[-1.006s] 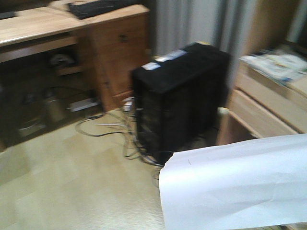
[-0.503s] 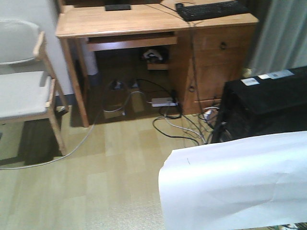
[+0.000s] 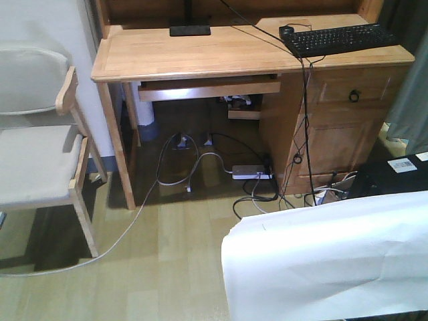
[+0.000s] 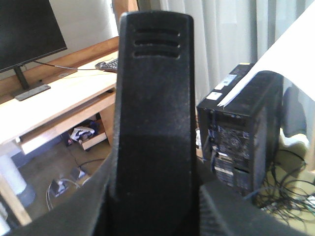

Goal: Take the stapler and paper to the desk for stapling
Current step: 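Drive the base away from the shelf toward the wooden desk, then drive up to the desk edge in front of the monitor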

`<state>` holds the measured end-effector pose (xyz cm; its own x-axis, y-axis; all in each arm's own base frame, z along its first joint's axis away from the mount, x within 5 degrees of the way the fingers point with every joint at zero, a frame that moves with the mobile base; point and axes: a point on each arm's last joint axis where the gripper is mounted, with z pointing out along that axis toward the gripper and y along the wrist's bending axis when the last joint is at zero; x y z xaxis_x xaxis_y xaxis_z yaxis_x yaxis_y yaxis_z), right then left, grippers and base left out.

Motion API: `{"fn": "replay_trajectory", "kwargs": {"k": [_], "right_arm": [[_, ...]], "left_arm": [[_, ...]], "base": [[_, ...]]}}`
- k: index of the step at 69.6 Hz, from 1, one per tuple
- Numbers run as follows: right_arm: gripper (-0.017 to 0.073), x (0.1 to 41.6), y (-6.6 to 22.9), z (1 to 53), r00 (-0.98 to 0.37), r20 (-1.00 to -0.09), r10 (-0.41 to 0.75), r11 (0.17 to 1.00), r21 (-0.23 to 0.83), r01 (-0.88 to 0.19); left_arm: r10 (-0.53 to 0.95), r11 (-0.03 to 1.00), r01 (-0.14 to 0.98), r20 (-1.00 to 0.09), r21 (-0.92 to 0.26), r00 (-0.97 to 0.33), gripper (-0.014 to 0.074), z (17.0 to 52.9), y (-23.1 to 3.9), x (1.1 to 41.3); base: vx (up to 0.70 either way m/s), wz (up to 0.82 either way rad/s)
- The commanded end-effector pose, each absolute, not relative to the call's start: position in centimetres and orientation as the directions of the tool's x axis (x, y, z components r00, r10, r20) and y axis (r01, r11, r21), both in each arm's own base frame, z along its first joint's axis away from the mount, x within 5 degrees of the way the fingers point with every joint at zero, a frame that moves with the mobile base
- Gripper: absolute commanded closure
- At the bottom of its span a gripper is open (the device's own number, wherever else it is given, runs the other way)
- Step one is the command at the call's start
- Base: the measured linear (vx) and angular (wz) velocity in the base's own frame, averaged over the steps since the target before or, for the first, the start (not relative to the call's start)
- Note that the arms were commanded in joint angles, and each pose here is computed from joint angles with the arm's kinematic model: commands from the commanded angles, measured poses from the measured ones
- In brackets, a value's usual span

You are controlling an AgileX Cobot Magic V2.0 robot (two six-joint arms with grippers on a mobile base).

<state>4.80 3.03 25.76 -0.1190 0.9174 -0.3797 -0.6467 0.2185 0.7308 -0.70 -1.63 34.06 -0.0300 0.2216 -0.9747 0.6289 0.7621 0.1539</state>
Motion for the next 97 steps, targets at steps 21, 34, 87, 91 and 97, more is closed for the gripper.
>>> {"fn": "replay_trajectory", "kwargs": {"k": [21, 34, 87, 91, 97], "right_arm": [[0.0561, 4.46, 3.08, 27.02, -0.107, -0.377, 0.92, 0.201, 0.687, -0.698], [0.0561, 4.46, 3.08, 27.02, -0.107, -0.377, 0.92, 0.201, 0.687, -0.698], [0.0561, 4.46, 3.08, 27.02, -0.107, -0.377, 0.92, 0.201, 0.687, -0.698], [0.0561, 4.46, 3.08, 27.02, -0.107, -0.377, 0.92, 0.201, 0.687, -0.698], [0.0561, 4.46, 3.08, 27.02, -0.107, -0.377, 0.92, 0.201, 0.687, -0.698]], "left_arm": [[0.133, 0.782, 0.607, -0.989, 0.142, 0.061, 0.0601, 35.96, -1.58, -0.62], [0.133, 0.782, 0.607, -0.989, 0.142, 0.061, 0.0601, 35.96, -1.58, -0.62], [0.133, 0.782, 0.607, -0.989, 0.142, 0.061, 0.0601, 35.96, -1.58, -0.62], [0.133, 0.782, 0.607, -0.989, 0.142, 0.061, 0.0601, 35.96, -1.58, -0.62], [0.133, 0.782, 0.607, -0.989, 0.142, 0.061, 0.0601, 35.96, -1.58, -0.62]], "base": [[0.32, -0.05], [0.29, 0.07], [0.27, 0.09], [0.25, 0.07], [0.25, 0.07]]}}
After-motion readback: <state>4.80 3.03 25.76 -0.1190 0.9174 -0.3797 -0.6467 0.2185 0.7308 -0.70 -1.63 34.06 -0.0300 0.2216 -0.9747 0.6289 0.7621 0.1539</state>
